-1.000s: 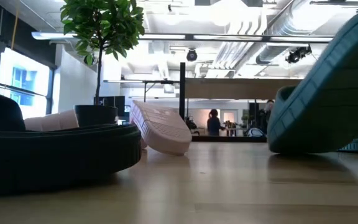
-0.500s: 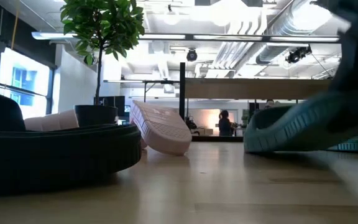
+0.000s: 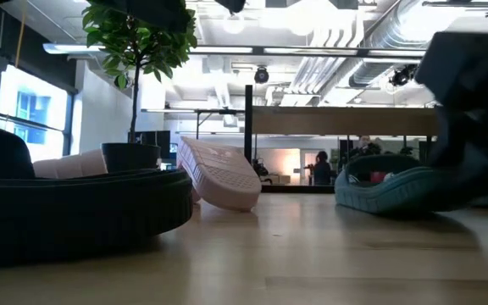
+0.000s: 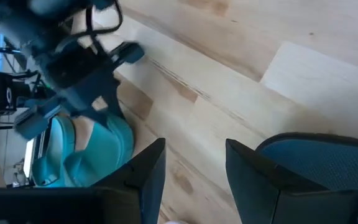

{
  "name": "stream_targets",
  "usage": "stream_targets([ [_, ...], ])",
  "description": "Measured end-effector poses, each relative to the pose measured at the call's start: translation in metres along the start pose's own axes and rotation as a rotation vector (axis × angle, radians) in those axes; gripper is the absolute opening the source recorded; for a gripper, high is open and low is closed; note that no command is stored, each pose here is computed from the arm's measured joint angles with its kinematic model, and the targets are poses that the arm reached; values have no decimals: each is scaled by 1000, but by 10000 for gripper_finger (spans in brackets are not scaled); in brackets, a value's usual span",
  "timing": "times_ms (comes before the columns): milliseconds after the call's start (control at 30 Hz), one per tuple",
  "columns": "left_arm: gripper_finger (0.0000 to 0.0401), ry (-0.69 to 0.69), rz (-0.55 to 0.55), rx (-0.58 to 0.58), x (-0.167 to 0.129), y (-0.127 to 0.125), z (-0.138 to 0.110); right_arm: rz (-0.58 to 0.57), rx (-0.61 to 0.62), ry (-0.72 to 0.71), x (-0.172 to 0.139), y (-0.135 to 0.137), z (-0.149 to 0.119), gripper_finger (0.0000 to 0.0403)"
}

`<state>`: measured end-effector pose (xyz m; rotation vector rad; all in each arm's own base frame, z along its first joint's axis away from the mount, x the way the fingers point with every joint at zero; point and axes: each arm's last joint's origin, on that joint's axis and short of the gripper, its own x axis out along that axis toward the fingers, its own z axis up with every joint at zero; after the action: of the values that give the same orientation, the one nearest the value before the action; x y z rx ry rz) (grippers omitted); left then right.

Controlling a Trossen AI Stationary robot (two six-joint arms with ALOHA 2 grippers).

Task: Pick and place slides into the shelf
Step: Put the green slide under the shelf

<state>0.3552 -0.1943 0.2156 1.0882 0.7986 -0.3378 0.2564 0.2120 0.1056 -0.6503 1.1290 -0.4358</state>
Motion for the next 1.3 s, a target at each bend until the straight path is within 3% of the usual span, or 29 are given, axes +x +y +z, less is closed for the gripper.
stream_targets([
  [267,150,10,-3,-24,6,9,-7,49,96,-47,19,-34,-26,27],
  [467,150,16,-1,-23,7,11,-10,40,112,-6,30,-54,-45,27],
  [1067,150,3,-18,-83,17,27,-22,55,144,-14,55,-71,-56,25],
  [1300,150,-3,-20,-84,17,27,-22,16,174,-30,54,-70,-59,90],
])
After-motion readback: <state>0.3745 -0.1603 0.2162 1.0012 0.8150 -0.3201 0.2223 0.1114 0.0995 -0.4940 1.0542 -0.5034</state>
